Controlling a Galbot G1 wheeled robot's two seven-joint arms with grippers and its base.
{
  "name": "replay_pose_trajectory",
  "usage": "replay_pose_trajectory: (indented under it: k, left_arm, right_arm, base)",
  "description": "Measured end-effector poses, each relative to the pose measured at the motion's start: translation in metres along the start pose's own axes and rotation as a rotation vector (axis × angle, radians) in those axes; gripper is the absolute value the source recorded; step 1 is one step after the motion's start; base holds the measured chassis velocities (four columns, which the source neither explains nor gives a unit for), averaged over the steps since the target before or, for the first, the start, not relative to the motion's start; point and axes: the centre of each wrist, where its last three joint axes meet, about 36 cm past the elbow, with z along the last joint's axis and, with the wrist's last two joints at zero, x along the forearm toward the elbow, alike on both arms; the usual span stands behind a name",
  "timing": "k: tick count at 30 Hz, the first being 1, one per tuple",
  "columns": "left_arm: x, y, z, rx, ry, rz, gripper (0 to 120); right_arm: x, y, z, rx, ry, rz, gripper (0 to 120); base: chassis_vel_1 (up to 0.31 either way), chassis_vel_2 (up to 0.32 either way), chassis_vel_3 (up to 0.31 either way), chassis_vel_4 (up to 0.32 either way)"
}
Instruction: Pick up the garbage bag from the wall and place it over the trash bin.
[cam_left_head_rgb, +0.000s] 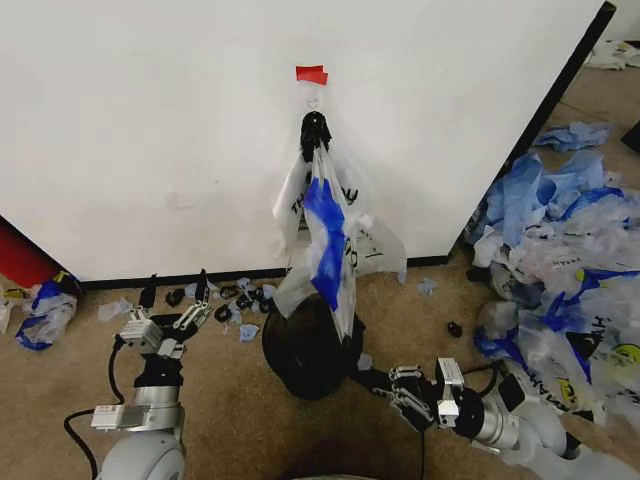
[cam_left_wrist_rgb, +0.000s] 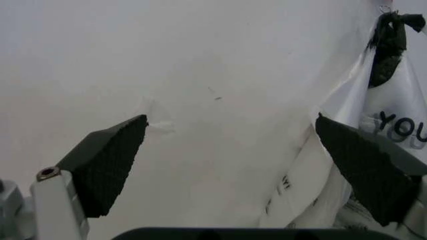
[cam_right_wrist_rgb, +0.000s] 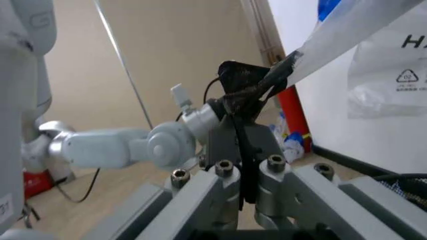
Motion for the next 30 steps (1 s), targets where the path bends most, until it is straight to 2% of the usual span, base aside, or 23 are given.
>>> replay_pose_trajectory:
  k: [17, 30]
  left_arm:
    - [-0.006, 0.003, 0.002, -0.005, -0.002, 0.001, 100]
    - [-0.001, 0.001, 0.004, -0.002, 0.008, -0.003, 99]
  right_arm:
    - [0.015, -0.007, 0.0, 0.003, 0.082, -0.076, 0]
    - [0.016, -0.007, 0.003, -0.006, 0.084, -0.079, 0]
  base:
    - [0.0, 0.0, 0.0, 0.0]
    - [0.0, 0.0, 0.0, 0.0]
